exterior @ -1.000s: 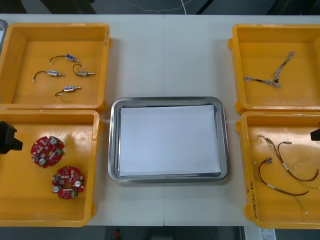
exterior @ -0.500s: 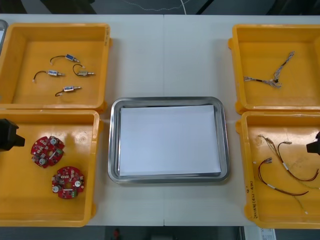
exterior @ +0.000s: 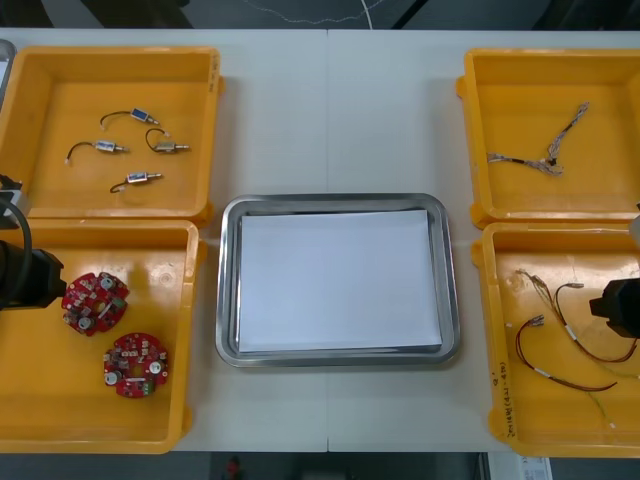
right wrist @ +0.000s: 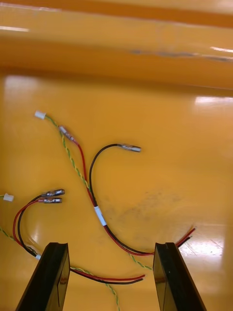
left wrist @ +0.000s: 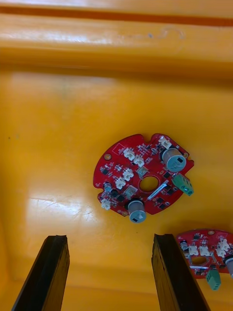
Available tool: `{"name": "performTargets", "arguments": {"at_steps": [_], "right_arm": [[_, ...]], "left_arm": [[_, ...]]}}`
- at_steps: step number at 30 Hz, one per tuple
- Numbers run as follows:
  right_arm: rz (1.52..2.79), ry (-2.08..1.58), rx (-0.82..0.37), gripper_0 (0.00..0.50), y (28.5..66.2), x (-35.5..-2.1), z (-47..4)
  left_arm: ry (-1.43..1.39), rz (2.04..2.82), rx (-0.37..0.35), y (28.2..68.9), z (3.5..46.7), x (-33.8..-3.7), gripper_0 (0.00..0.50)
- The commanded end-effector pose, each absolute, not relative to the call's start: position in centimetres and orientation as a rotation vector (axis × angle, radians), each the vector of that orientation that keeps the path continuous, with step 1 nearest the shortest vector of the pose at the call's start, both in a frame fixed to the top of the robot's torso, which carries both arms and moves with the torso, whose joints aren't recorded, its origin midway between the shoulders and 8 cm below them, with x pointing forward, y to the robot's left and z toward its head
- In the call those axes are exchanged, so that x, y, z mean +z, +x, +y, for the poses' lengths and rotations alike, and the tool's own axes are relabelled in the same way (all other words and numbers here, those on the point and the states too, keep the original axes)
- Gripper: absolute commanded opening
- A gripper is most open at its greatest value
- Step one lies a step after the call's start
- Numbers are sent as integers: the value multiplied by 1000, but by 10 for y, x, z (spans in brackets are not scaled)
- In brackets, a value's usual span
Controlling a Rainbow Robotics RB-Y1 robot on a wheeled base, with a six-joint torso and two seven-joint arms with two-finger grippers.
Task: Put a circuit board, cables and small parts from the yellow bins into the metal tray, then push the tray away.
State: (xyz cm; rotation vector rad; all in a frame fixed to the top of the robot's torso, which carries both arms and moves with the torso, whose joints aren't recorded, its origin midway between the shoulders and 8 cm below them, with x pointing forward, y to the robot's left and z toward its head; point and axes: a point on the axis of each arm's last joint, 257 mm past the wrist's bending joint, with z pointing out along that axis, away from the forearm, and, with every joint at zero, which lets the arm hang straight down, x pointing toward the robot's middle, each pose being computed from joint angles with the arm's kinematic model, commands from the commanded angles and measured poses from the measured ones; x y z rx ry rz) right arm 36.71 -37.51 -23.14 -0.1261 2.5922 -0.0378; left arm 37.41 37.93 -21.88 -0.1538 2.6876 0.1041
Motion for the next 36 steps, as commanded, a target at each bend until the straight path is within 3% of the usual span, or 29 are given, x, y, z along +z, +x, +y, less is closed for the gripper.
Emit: {"name": "performTargets", "arguments": {"at_steps": [1,8,16,36], "right_arm": [[2608,-289,-100,500,363,-247,-377],[2580,-353,-123,500,371,-271,-383],[2590,-370,-180,500,371,-285,-402],[2618,-382,-106,500,367,-315,-391]], "left_arm": [[-154,2705,87,369,370,-236,500],[-145,2712,122,368,361,-255,500],[-159,2716,94,372,353,-277,500],[-171,2733,90,364,343,-312,500]]}}
